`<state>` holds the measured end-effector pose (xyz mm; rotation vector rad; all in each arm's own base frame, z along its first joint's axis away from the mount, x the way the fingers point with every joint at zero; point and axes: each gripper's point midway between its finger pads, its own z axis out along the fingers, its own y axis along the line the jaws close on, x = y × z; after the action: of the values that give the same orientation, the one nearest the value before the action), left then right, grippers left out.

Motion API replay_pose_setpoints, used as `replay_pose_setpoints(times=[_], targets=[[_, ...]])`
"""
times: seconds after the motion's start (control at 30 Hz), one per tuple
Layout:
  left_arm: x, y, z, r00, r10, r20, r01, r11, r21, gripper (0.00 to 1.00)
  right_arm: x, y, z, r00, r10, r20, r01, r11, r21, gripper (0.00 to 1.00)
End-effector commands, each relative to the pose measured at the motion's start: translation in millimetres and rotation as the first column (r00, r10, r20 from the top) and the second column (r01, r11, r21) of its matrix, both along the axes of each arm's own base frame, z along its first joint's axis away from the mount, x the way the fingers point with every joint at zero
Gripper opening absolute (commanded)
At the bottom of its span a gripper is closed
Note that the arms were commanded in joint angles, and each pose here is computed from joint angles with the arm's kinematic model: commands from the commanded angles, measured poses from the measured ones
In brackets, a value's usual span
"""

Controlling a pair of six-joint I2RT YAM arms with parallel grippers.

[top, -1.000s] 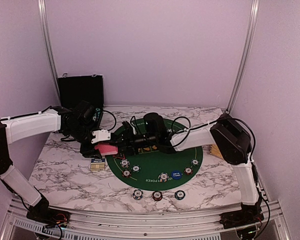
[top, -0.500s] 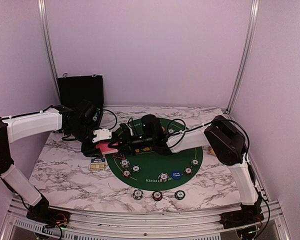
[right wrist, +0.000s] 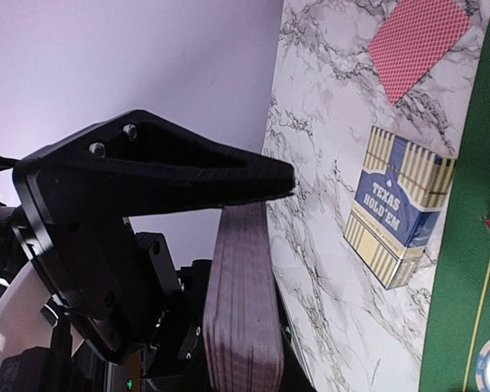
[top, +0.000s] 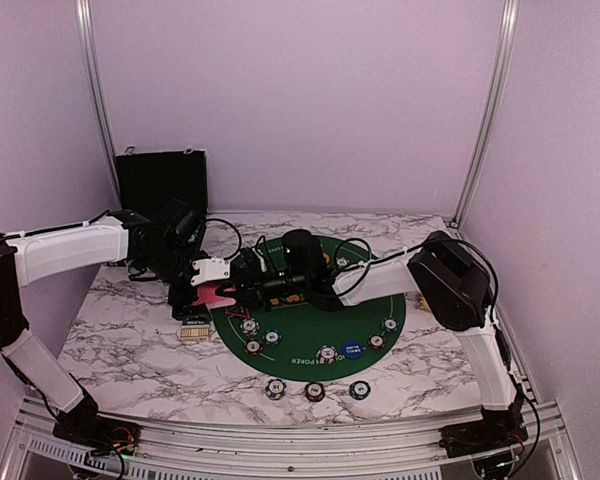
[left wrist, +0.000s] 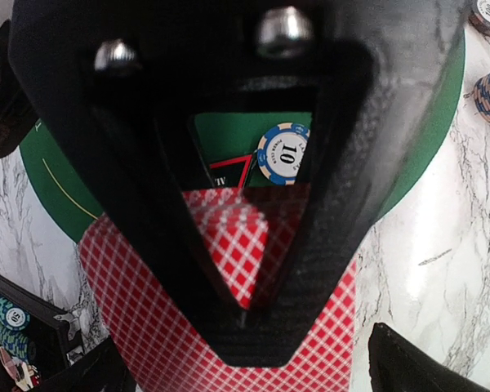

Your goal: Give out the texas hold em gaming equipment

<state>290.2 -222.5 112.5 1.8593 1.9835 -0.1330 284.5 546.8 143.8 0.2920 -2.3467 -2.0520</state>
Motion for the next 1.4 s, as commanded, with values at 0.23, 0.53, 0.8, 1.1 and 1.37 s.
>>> replay_pose_setpoints(times=[0.23,0.53,0.8,1.1,1.37], targets=[[10.0,-19.3,11.4,0.999,-0.020,0.047,0.022,0.999,-0.026,0.96,-2.5,9.4,15.1,1.000,0.018,0.025,-0.019,0.998,0.064,0.02],[10.4,-27.2,20.8,0.998,-0.035,0.056,0.039,0.997,-0.062,0.88,-2.9,9.4,15.2,1.000,0.023,0.015,-0.024,0.997,0.073,0.02],[1.9,-26.4,11.7,0.997,-0.074,0.038,0.076,0.996,-0.037,0.83,-3.8,6.4,17.4,1.000,0.030,-0.005,-0.029,0.995,0.098,0.02],[3.0,-16.8,4.0,0.994,-0.092,0.055,0.091,0.996,0.025,0.81,-5.4,5.4,20.2,0.999,0.047,-0.008,-0.046,0.992,0.117,0.04],[7.7,-19.2,11.4,0.993,-0.091,0.077,0.090,0.996,0.018,0.65,-5.6,4.8,14.7,0.999,0.046,-0.012,-0.045,0.994,0.098,0.08]])
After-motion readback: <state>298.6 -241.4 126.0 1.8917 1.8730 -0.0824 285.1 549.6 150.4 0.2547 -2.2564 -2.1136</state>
